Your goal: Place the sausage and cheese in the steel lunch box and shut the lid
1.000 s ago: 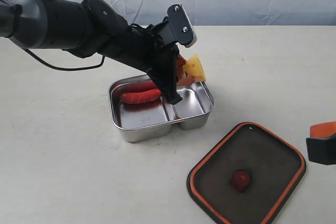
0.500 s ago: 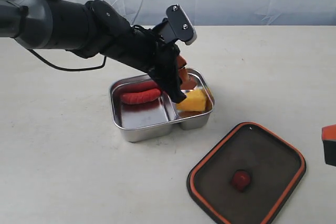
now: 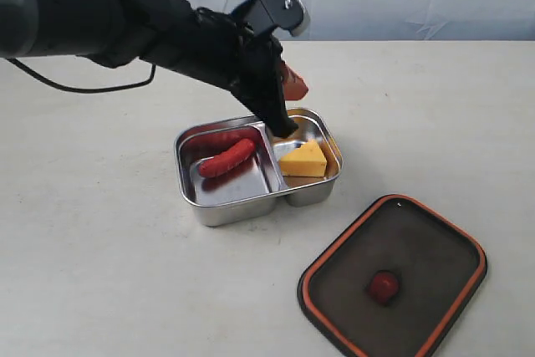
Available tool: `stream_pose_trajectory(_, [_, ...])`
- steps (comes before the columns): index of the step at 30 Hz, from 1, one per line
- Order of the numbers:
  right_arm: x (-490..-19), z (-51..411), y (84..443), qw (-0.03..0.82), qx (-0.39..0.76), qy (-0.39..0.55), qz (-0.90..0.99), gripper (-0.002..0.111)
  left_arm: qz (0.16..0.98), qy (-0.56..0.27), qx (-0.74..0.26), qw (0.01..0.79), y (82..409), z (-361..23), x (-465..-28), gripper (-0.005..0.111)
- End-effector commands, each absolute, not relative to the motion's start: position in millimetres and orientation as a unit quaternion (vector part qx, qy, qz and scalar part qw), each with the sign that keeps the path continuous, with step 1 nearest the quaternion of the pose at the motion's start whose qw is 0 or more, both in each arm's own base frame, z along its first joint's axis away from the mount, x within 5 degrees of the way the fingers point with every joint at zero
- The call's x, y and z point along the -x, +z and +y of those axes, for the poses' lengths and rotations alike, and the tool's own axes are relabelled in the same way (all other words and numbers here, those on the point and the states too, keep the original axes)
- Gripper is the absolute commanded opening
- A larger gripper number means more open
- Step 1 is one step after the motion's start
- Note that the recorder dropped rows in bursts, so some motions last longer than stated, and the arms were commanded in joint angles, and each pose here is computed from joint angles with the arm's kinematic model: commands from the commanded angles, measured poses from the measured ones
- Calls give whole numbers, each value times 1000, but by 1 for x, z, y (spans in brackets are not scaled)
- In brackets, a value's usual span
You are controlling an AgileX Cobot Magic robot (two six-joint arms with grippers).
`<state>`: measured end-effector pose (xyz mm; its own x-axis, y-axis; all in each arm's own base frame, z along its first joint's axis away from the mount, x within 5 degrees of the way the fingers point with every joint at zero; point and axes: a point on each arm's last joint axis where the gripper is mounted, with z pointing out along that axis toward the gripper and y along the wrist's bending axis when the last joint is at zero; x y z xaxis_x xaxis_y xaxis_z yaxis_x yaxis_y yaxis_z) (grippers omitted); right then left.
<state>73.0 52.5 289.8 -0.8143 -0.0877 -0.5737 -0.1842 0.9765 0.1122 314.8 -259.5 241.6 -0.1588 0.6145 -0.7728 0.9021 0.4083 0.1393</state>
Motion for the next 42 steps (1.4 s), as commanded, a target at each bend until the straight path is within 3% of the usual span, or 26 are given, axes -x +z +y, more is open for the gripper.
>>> stream_pose_trajectory(1, [-77, 54, 289, 306, 75, 68, 947, 0, 753, -209, -482, 396, 271, -254, -302, 0])
stream_pose_trajectory(6, [-84, 63, 284, 300, 85, 50, 949, 0, 748, -218, -517, 356, 275, -247, -285, 0])
stream_pose_trajectory(14, [-100, 93, 268, 271, 109, 35, 956, 0, 752, -215, -510, 359, 279, -225, -255, 0])
stream_pose_trajectory(23, [-112, 143, 249, 246, 178, 134, 943, 0, 739, -220, -508, 384, 302, -199, -218, 0])
stream_pose_trajectory(25, [-114, 149, 245, 243, 183, 138, 942, 3, 734, -222, -510, 389, 307, -195, -212, 0])
stream_pose_trajectory(29, [-130, 157, 243, 280, 202, 125, 930, 20, 726, -221, -511, 404, 317, -189, -204, 0])
stream_pose_trajectory(32, [-159, 152, 251, 307, 174, 92, 931, 28, 724, -223, -510, 407, 320, -188, -201, 0])
stream_pose_trajectory(36, [-203, 131, 273, 343, 106, 37, 933, 25, 737, -223, -504, 391, 318, -186, -200, 0])
stream_pose_trajectory(38, [-222, 111, 281, 324, 73, -15, 943, 23, 745, -220, -503, 378, 316, -185, -199, 0])
stream_pose_trajectory(42, [-239, 78, 276, 185, 53, -60, 979, 23, 760, -220, -500, 352, 312, -183, -197, 0])
